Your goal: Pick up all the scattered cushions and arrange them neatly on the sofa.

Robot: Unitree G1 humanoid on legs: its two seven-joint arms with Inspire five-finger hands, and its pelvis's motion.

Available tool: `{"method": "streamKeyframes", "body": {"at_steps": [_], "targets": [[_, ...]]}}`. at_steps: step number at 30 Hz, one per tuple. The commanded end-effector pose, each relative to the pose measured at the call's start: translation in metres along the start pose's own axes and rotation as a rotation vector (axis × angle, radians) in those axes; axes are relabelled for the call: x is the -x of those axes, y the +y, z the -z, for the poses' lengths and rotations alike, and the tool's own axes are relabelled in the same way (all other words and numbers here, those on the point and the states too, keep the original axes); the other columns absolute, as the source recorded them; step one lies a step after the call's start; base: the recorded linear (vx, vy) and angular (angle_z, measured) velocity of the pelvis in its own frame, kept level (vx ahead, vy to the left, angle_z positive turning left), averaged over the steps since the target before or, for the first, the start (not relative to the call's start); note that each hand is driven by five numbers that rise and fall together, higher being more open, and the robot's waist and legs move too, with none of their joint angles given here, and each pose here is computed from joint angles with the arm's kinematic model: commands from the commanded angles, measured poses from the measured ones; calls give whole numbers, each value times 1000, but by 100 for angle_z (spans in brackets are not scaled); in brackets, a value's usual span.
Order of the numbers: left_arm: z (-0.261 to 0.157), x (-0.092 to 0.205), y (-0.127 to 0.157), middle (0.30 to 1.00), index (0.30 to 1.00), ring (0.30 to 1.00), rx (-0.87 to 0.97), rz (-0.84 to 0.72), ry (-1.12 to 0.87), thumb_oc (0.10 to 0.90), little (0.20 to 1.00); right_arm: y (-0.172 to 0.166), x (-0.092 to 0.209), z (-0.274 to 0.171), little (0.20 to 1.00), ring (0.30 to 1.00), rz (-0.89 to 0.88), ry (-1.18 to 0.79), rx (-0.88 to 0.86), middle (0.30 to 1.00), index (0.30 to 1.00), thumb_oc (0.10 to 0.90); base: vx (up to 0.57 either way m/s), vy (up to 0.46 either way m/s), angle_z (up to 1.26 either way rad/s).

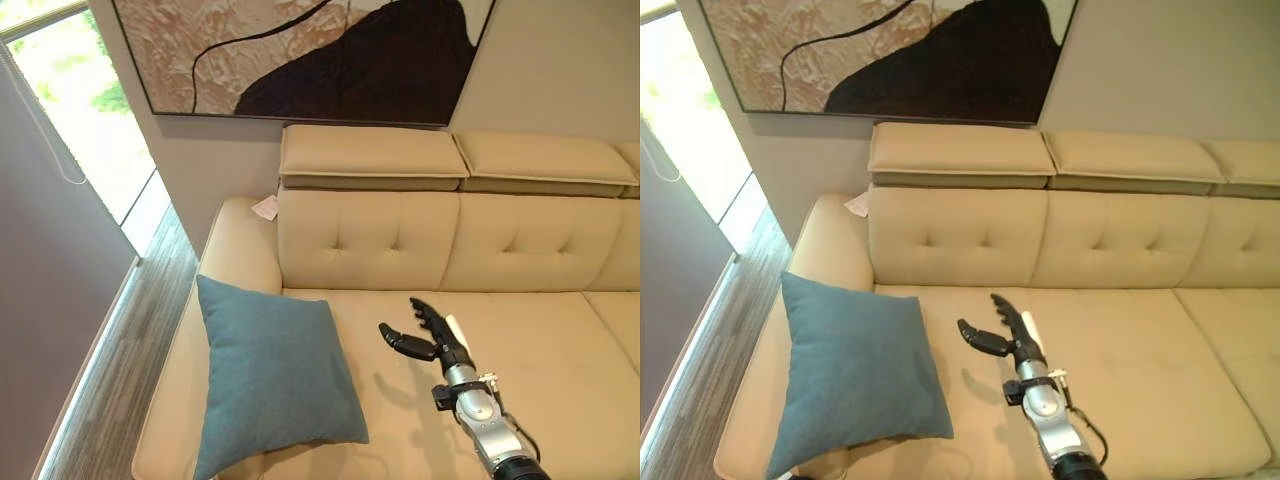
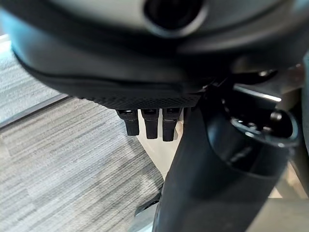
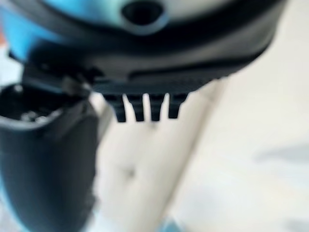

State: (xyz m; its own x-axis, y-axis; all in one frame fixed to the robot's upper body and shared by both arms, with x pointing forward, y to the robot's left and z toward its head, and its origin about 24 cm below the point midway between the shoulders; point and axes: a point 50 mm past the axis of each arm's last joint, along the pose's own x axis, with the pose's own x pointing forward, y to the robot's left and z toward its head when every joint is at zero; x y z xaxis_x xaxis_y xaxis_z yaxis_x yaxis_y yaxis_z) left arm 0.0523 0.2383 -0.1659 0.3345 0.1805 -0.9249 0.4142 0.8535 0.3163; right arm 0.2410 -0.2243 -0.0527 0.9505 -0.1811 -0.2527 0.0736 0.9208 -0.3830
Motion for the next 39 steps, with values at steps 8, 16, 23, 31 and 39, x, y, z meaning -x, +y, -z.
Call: {"method": "streamKeyframes", "body": {"at_steps": [8, 16, 23, 31, 39], "targets": [[-16, -1, 14, 900, 900, 900, 142, -55, -121, 800, 900, -8, -52, -63, 900, 900, -72, -89, -115, 900, 900, 800, 78, -31, 4], [7, 4, 2, 900, 900, 900, 183, -53, -36, 800, 900, 23, -73, -134, 900, 900, -85, -245, -264, 900, 900, 800, -81, -57, 16], [2, 2, -2, 900, 900, 900, 150, -29, -43, 800, 900, 38, -81, -150, 900, 900, -158, -230, -199, 900, 900, 800, -46, -22, 25], [-13, -1, 10, 900, 900, 900, 111, -42, -88, 800, 900, 53, -84, -147, 900, 900, -236, -153, -38, 900, 900, 800, -7, -18, 32], [-23, -3, 24, 900, 900, 900, 108, -68, -116, 800, 900, 92, -63, -102, 300, 300, -394, -29, 168, 300, 300, 400, 39, -29, 8]]}}
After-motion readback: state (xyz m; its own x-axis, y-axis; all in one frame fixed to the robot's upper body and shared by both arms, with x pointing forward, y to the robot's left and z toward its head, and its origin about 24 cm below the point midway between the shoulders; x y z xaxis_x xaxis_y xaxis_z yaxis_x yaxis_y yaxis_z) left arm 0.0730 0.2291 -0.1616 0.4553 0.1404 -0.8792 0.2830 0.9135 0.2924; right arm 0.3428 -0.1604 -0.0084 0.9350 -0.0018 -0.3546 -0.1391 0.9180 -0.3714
